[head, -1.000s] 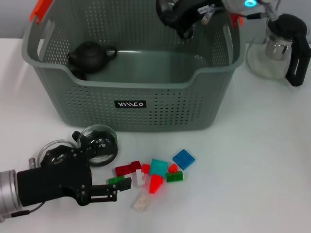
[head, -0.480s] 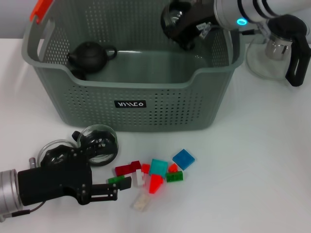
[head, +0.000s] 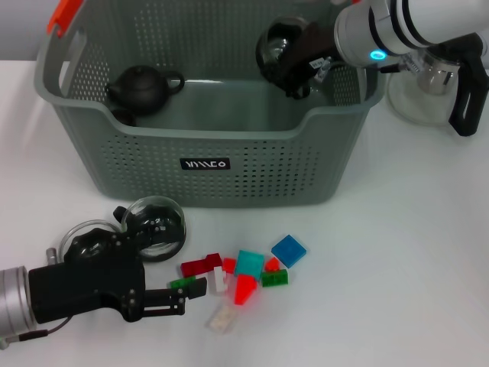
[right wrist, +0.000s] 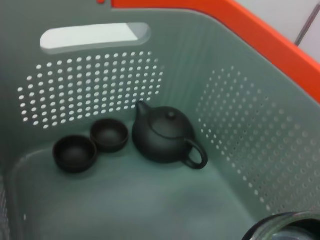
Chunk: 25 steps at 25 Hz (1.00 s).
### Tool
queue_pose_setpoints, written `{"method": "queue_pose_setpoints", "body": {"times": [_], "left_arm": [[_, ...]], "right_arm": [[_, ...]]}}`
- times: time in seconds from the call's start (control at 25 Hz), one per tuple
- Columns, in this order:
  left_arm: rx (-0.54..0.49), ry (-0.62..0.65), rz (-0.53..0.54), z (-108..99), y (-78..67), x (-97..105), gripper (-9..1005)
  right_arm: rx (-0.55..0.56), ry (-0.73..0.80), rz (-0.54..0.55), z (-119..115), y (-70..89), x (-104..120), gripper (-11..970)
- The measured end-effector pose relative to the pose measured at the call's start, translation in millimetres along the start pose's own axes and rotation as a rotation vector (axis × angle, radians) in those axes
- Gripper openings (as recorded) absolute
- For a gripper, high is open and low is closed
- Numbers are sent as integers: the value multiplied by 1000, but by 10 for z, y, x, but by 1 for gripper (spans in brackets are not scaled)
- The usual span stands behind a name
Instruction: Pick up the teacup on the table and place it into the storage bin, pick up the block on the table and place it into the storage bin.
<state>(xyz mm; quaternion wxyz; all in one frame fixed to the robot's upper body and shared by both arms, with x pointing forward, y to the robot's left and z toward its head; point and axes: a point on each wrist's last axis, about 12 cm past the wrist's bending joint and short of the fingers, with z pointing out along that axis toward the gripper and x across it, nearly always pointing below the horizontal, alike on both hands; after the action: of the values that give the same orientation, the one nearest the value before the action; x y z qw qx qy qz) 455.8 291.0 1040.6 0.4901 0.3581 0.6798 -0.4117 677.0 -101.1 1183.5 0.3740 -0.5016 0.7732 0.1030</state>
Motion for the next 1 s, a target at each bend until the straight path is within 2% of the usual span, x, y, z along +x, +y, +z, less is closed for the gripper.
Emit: {"method": "queue_pose_setpoints", "body": {"times": [0.8, 1.0], "left_arm": [[-5, 3, 0, 4, 10, 0, 933], [-6, 4, -4, -2, 5, 6, 933]], "right_arm": [[-13, 32, -12, 12, 34, 34, 57], [-16, 31, -16, 2, 38, 16, 124]]}}
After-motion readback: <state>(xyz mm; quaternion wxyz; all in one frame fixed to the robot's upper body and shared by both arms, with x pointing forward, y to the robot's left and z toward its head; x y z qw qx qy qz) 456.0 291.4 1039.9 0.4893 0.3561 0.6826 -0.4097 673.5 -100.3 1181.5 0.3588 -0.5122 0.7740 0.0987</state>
